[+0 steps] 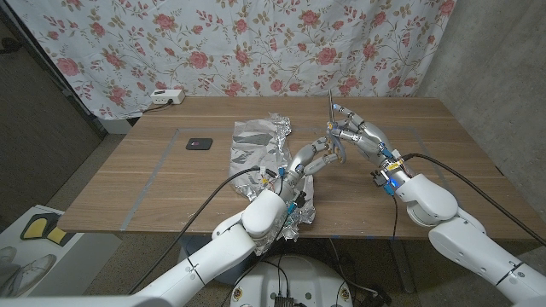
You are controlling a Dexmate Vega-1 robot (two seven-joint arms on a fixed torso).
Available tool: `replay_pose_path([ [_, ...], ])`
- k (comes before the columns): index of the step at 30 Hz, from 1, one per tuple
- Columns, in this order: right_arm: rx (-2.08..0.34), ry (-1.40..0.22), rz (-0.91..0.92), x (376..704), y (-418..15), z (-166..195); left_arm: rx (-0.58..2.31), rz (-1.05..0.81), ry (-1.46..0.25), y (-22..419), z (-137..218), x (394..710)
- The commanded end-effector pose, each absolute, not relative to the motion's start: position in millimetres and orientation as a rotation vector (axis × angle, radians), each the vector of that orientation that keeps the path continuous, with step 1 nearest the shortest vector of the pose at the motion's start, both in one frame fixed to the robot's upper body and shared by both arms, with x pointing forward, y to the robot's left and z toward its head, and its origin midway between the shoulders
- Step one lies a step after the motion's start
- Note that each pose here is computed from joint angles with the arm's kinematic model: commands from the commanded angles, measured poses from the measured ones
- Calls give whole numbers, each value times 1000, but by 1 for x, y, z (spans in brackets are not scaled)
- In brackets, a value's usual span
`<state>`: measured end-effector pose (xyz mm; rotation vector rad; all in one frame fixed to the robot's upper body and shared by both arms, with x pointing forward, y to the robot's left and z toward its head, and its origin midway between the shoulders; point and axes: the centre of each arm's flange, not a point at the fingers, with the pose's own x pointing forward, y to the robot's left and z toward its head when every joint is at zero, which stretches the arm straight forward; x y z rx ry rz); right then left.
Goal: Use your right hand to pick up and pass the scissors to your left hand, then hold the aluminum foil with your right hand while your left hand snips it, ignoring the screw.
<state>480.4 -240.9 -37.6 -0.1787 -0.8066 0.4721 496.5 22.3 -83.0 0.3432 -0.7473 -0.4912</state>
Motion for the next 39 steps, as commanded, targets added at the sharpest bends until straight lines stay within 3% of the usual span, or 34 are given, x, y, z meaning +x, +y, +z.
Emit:
replay_pose_path([
  [1, -163, -802, 436, 482, -243, -41, 323, -479, -748, 24, -87, 495],
  [39, -143, -816, 461, 476, -234, -49, 251, -379, -763, 14, -94, 495],
])
